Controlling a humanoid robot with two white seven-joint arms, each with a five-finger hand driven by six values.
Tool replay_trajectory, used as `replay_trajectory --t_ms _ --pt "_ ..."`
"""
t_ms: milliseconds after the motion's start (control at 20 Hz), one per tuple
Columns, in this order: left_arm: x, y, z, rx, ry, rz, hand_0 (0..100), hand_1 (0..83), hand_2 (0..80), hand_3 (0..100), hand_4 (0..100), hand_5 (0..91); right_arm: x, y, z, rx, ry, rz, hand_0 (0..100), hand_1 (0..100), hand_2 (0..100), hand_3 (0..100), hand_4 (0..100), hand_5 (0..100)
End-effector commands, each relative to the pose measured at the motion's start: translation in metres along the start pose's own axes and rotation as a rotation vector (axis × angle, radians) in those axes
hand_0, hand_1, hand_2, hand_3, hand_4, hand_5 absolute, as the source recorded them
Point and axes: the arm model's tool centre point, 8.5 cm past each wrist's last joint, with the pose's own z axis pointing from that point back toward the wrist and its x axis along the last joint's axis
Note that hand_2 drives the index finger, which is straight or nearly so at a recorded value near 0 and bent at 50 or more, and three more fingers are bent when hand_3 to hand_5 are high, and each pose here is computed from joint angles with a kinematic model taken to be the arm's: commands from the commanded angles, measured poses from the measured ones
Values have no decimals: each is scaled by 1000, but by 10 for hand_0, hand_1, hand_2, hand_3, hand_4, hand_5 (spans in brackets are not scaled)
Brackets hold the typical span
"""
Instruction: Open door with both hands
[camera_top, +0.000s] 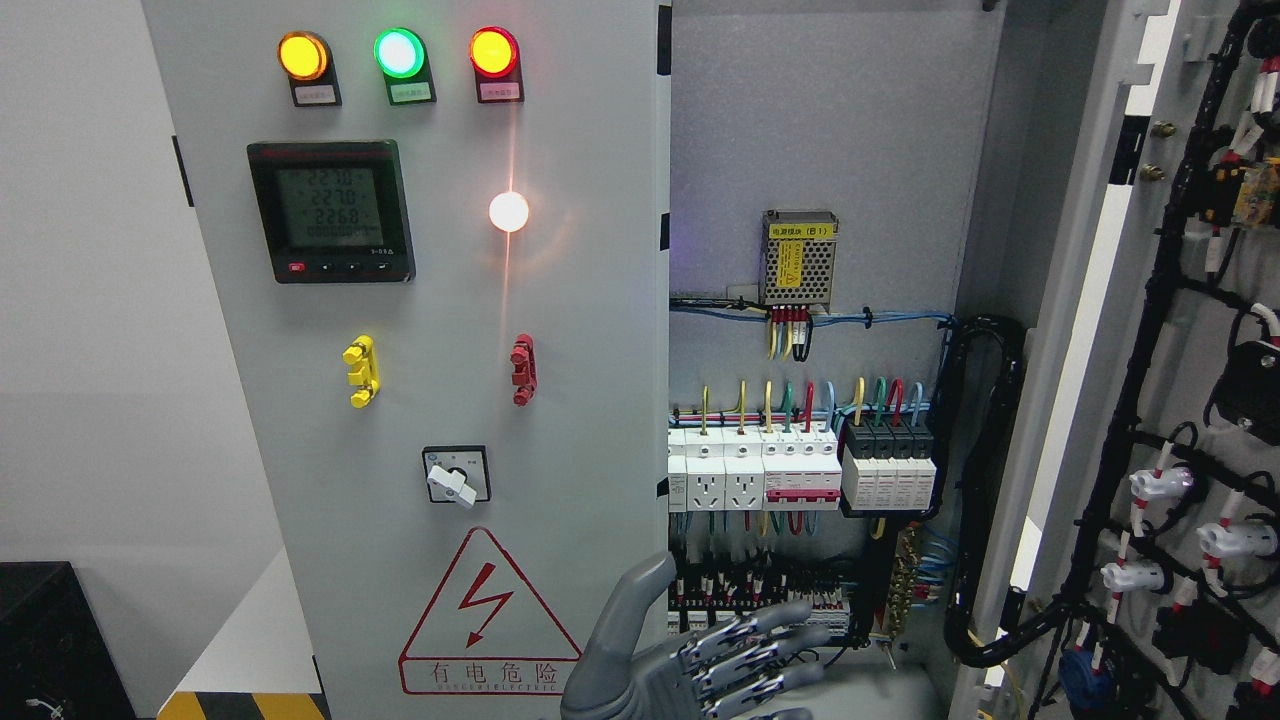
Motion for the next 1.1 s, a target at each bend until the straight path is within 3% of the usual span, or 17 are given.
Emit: replay_trajectory --t_ms 0,251,451,852,1052 --pt "-64 57 67 245 71 38 0 0 0 0 0 0 0 0 0 -2 0 -2 192 0 0 0 0 0" --pt "-121 98 105 420 134 110 0 0 0 0 0 0 0 0 0 -2 0 -2 192 0 0 0 0 0" --pt "-172 132 133 575 197 123 0 0 0 0 0 0 0 0 0 -2 0 -2 192 0 0 0 0 0" --pt "-286 161 195 823 385 190 0 0 0 0 0 0 0 0 0 -2 0 -2 192 0 0 0 0 0" --pt "-338 152 234 897 519 179 0 0 0 0 0 0 0 0 0 -2 0 -2 192 0 0 0 0 0"
